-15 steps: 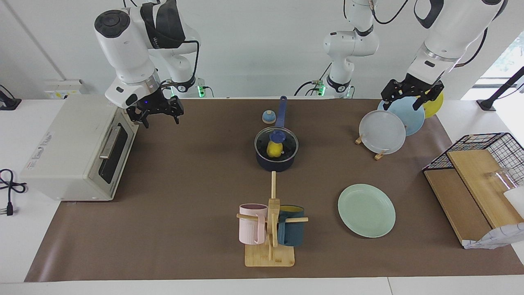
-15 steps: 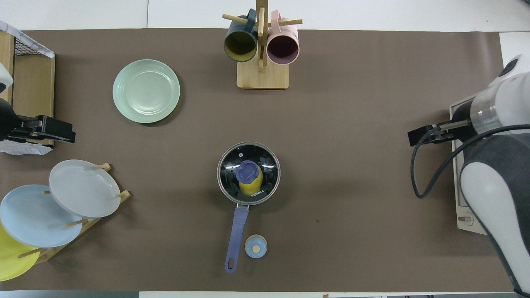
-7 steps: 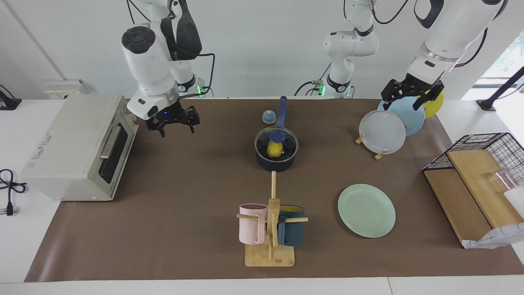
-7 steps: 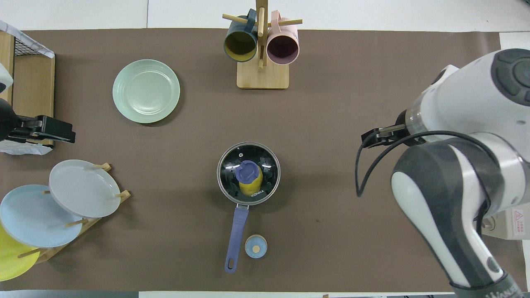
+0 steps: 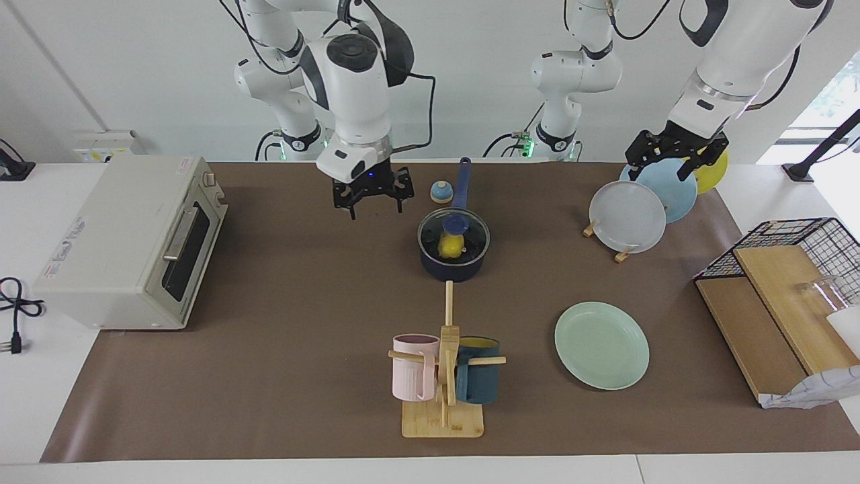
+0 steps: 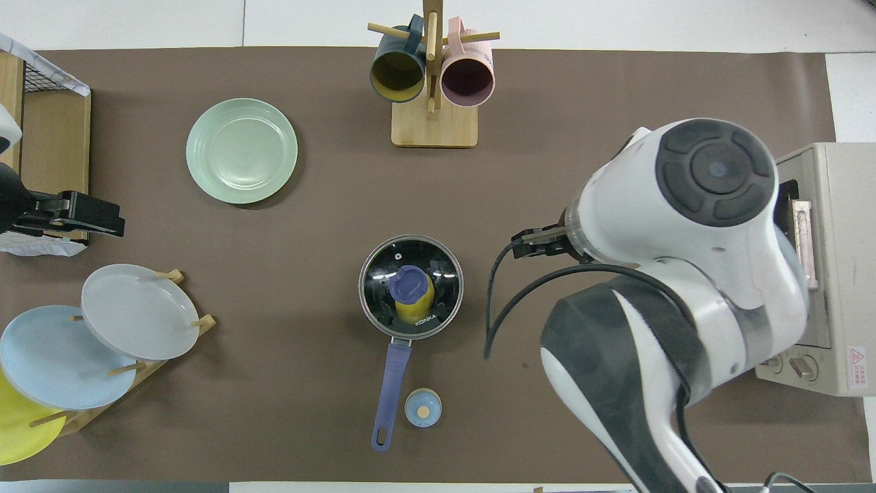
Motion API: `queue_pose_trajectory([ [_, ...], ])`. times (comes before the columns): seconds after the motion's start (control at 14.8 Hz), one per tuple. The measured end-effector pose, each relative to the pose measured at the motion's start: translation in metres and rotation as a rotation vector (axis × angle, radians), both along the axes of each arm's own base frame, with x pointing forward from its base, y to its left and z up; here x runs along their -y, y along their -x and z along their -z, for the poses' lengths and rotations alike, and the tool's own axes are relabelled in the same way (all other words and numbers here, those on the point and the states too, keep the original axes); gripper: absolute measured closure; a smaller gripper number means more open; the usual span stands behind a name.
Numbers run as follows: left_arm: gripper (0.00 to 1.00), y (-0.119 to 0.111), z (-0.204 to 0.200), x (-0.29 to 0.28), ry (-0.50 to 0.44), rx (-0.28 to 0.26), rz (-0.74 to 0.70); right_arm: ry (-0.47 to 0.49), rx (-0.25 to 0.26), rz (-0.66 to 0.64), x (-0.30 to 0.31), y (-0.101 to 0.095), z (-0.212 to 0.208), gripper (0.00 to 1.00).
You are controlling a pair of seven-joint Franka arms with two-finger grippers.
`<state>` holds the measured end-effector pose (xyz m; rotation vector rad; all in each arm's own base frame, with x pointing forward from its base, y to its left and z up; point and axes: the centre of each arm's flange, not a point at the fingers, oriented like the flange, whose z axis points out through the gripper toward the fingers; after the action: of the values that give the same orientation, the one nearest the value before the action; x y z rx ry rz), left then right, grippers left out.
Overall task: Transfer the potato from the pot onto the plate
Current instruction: 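Reach the right gripper over the pot to the glass lid knob, then lift the glass lid with the right gripper while the left gripper approaches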
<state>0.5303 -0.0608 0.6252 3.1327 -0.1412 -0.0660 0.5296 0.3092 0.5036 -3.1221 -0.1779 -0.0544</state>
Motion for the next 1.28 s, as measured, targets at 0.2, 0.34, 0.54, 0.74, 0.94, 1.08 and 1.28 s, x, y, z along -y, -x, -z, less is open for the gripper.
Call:
queue_pose_trajectory([
  [0.2,0.0,0.0,0.0,-0.007,0.0,-0.004,-0.013,-0.011,-0.003,0.034,-0.061,-0.004,0.031,0.0],
  [0.34,0.0,-0.001,0.0,-0.015,0.0,-0.004,-0.028,-0.018,-0.005,0.05,-0.102,-0.004,0.046,0.0],
  [0.54,0.0,-0.001,0.0,-0.016,0.0,-0.004,-0.031,-0.005,-0.017,0.036,-0.141,0.004,0.07,0.0],
  [0.74,0.0,-0.001,0.0,-0.016,0.0,-0.006,-0.031,0.03,-0.051,0.032,-0.142,0.009,0.082,0.0],
  [0.94,0.0,-0.001,0.001,-0.016,-0.001,-0.008,-0.031,0.051,-0.074,0.022,-0.144,0.016,0.084,0.0],
  [1.08,0.0,-0.001,0.001,-0.016,-0.001,-0.008,-0.031,0.056,-0.079,0.018,-0.145,0.019,0.088,0.0],
  [1.28,0.0,-0.001,0.001,-0.016,-0.001,-0.008,-0.031,0.065,-0.088,0.018,-0.143,0.021,0.095,0.0],
])
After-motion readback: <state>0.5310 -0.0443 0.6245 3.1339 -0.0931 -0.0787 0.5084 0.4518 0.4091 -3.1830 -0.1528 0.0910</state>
